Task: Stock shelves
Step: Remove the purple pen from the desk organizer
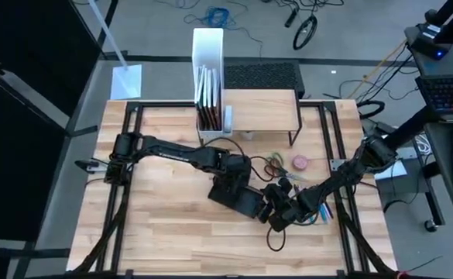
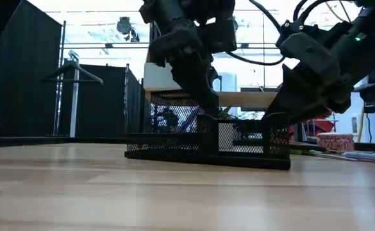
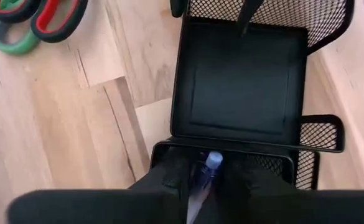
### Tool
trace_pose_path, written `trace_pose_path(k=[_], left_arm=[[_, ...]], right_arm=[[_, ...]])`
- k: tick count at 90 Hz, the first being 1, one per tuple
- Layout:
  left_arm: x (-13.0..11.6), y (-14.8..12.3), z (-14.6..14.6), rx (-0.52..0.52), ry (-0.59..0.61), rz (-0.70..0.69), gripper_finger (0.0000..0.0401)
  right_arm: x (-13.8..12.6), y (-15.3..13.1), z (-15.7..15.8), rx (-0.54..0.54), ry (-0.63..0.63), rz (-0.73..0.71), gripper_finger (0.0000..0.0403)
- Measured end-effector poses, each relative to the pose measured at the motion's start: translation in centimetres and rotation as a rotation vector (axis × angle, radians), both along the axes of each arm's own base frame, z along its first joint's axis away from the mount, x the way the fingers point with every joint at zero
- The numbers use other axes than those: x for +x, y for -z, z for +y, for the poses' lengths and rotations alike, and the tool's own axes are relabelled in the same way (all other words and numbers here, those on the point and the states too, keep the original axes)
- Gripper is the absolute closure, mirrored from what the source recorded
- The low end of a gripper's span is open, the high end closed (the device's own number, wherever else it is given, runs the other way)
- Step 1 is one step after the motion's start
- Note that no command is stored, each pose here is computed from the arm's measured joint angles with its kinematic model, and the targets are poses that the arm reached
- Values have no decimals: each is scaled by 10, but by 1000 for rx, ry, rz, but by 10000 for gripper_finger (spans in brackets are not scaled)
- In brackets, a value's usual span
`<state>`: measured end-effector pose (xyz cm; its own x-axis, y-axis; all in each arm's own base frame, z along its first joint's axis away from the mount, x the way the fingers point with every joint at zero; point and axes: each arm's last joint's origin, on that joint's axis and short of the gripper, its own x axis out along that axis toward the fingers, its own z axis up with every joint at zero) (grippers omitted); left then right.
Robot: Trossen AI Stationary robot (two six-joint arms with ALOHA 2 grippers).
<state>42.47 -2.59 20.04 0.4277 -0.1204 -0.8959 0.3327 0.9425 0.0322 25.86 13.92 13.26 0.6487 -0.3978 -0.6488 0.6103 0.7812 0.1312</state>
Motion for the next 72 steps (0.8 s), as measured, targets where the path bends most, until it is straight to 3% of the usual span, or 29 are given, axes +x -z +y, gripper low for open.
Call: trace_pose_path(k=[30,49,72], left_arm=[[-7,-24,-1,27,-47,3,387],[-22,-69,-7,40,-29,-80,385],[-50,-135,-8,28,-34,-313,385]], right_arm=[[-4,-17,0,-8,-84,3,227],[-8,-47,-4,-50,-163,-58,227],[7,-76,-20,-182,-246,-177,227]])
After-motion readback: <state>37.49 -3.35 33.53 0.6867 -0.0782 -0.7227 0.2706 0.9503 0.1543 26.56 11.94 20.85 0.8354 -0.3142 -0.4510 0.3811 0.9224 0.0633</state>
